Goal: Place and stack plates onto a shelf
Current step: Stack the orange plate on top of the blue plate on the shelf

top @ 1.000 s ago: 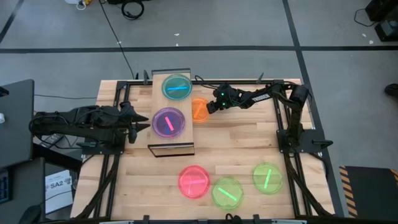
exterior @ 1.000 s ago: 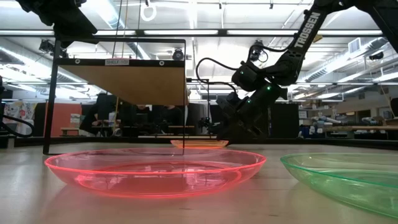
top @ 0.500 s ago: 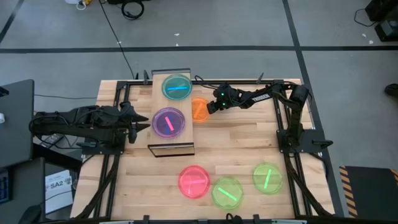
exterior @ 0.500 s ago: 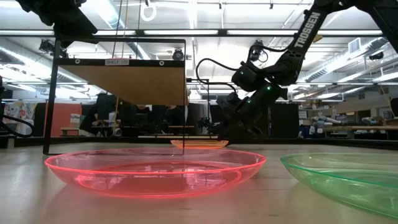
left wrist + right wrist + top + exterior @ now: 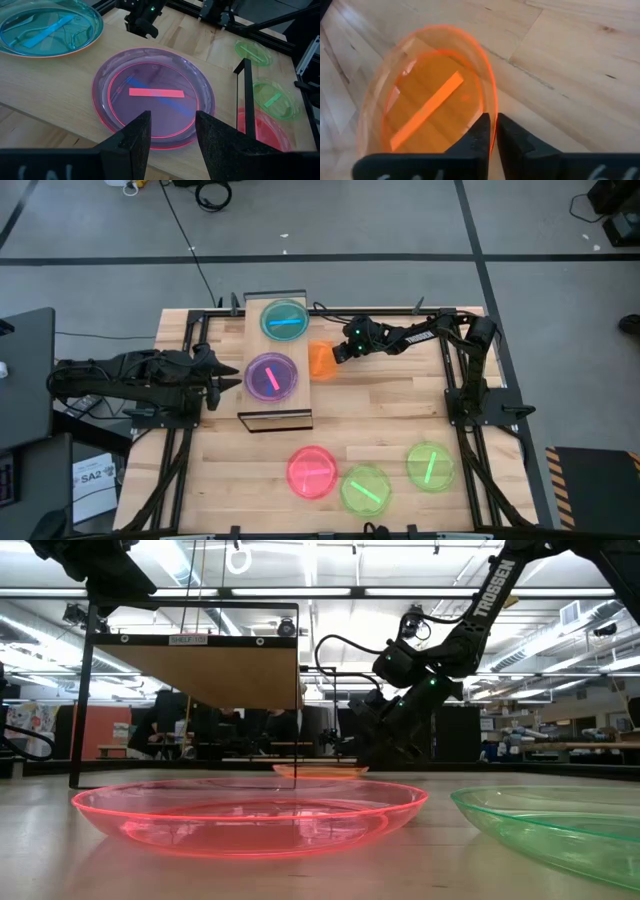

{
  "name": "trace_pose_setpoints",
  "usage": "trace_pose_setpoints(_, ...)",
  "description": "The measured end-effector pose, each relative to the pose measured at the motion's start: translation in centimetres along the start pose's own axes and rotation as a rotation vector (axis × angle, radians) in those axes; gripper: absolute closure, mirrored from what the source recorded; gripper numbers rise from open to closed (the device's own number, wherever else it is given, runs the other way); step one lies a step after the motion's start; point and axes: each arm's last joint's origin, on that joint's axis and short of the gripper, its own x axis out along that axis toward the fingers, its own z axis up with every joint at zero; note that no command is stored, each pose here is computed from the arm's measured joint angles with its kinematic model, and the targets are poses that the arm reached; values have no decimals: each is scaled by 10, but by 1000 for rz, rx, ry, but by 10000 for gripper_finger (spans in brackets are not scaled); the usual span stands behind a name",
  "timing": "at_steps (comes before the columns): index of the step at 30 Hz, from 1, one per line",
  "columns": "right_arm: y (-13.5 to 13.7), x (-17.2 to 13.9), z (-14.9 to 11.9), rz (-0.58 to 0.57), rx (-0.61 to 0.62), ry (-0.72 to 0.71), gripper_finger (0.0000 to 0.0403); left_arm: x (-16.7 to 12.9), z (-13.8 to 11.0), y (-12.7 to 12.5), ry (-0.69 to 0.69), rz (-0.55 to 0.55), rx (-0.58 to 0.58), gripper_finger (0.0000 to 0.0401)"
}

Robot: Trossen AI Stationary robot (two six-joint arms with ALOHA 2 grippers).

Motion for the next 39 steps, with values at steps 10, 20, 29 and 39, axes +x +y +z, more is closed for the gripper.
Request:
trace_pose_setpoints(10, 0, 0, 0, 1, 1, -1, 395, 0, 0, 0, 0, 0, 0, 241)
trace_pose_setpoints(20, 1, -9, 4, -7, 8, 4, 396, 0, 0, 0, 0, 0, 0, 241)
trace_pose_setpoints(29, 1, -39, 20, -22, 31, -15, 396, 0, 0, 0, 0, 0, -1, 241)
trace_pose_setpoints(39, 8, -92, 45, 5, 29, -131, 397, 0, 0, 0, 0, 0, -1, 241)
